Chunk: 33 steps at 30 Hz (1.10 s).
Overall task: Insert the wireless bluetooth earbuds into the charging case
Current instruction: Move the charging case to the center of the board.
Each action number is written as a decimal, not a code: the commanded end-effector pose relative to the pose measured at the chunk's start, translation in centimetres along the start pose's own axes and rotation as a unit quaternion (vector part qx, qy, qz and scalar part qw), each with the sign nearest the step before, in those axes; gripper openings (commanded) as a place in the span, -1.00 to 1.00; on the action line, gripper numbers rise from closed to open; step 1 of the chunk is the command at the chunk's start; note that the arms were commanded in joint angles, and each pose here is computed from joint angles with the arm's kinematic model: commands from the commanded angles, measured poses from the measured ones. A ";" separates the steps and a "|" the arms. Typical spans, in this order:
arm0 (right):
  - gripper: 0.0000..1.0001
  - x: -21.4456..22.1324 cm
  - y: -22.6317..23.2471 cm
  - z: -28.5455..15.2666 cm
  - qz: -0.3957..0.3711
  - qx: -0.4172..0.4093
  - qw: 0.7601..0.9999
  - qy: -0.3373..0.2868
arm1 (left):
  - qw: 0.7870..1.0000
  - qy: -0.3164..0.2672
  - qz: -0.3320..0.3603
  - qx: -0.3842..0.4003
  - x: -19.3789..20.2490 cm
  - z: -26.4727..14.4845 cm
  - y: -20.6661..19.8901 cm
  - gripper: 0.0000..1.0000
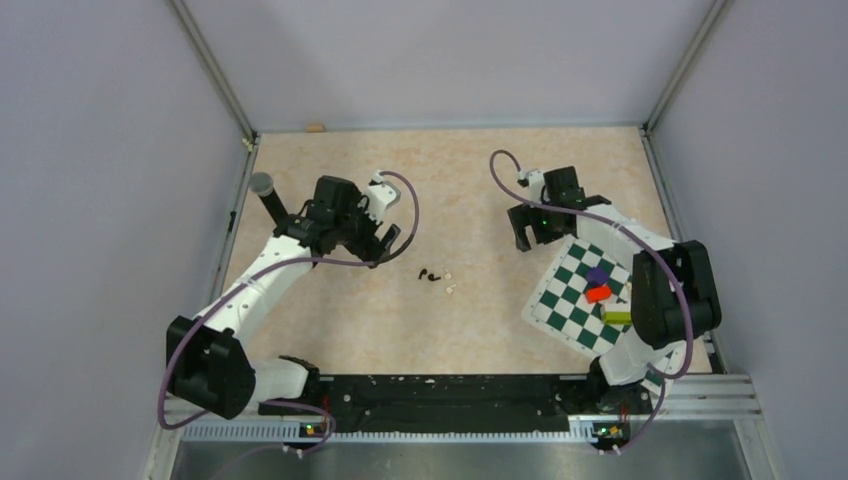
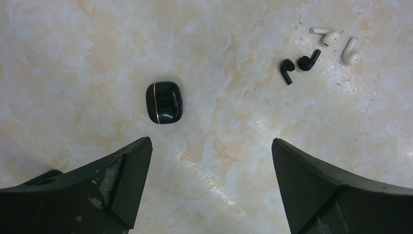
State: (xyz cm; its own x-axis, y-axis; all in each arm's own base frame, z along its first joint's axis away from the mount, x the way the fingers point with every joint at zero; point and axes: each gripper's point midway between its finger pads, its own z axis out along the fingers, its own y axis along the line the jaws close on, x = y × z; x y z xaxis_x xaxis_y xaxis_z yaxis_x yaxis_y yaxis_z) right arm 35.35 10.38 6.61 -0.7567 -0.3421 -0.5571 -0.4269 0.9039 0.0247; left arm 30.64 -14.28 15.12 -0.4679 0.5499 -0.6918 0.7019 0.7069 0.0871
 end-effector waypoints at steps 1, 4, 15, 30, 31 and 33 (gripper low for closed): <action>0.81 -1.3 -0.9 1.4 -0.008 0.046 0.999 -0.002 | 1.000 -0.016 -0.002 0.010 -0.7 -0.4 -0.4 0.98; 0.82 -0.9 -1.5 1.8 -0.027 0.076 0.997 0.012 | 1.000 -0.015 -0.003 0.008 -0.6 -0.3 -0.4 0.97; 0.83 -0.4 -4.7 2.5 -0.062 0.190 0.979 0.031 | 1.000 -0.017 -0.006 0.003 -0.7 -0.3 -0.2 0.97; 0.85 -3.4 -6.2 3.9 -0.046 0.231 0.972 0.005 | 0.999 -0.025 -0.006 -0.020 -1.1 -0.9 0.5 0.95; 0.85 -3.7 -6.0 4.2 -0.048 0.224 0.973 0.007 | 0.999 -0.025 -0.006 -0.024 -1.1 -1.0 0.6 0.95; 0.85 -4.0 -5.5 4.3 -0.058 0.204 0.977 0.016 | 0.999 -0.027 -0.005 -0.031 -1.1 -1.1 0.8 0.95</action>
State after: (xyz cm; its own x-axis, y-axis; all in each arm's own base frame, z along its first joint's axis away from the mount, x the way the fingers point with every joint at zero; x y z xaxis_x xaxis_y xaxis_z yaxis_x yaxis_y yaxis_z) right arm 41.12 6.44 4.28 -0.7530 -0.4391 -0.4901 -0.2576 0.8821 -0.3945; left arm 30.62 -14.11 15.18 -0.4756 0.5433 -0.6918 0.6908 0.7176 0.0886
